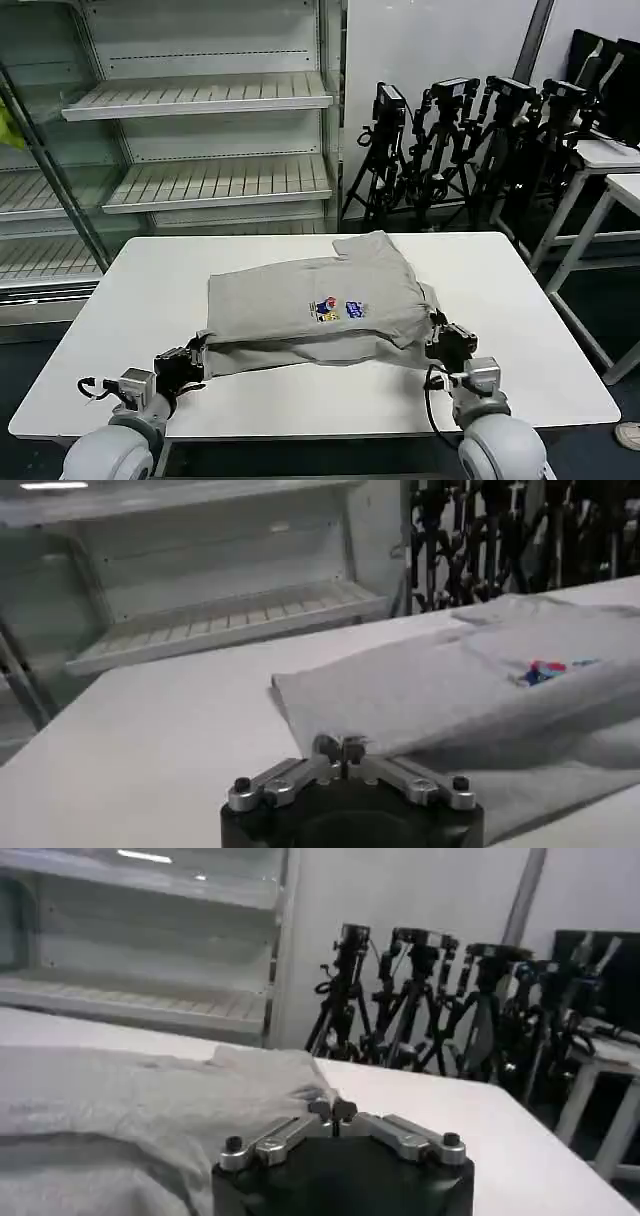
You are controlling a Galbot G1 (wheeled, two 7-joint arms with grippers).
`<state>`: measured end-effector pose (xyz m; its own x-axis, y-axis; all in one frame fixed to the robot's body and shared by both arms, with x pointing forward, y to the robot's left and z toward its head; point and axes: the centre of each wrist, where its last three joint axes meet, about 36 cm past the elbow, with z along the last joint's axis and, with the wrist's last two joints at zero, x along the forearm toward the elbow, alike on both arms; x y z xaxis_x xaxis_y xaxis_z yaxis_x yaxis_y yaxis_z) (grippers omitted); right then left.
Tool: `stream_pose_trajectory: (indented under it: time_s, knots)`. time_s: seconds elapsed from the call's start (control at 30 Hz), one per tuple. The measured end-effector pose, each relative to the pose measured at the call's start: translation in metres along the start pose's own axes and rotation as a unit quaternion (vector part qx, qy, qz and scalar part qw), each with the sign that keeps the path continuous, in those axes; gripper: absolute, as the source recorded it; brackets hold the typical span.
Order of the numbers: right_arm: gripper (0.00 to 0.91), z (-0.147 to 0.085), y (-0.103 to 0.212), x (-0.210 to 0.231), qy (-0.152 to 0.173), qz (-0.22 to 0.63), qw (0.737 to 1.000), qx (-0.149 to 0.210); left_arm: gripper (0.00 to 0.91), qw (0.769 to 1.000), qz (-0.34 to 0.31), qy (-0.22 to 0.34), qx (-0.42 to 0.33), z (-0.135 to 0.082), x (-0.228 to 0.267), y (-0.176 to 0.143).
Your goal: Fold and organize the clothes.
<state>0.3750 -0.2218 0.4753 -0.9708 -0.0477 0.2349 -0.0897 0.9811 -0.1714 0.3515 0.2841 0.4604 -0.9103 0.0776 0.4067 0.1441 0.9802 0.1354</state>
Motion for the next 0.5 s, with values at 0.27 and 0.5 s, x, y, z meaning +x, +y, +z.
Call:
stream_pose_trajectory:
  time_s: [0.27,0.5]
  knots:
    - [0.0,0.01,0.008,-0.036,0.014,-0.003,1.0,0.013,0.02,1.0,-0.01,0.004,0.0,0.005,-0.004,-0.002]
    - [0.907,0.021,0.015,-0.057,0.029,-0.001,0.999,0.021,0.907,1.0,-0.013,0.008,0.008,0.009,-0.007,-0.006]
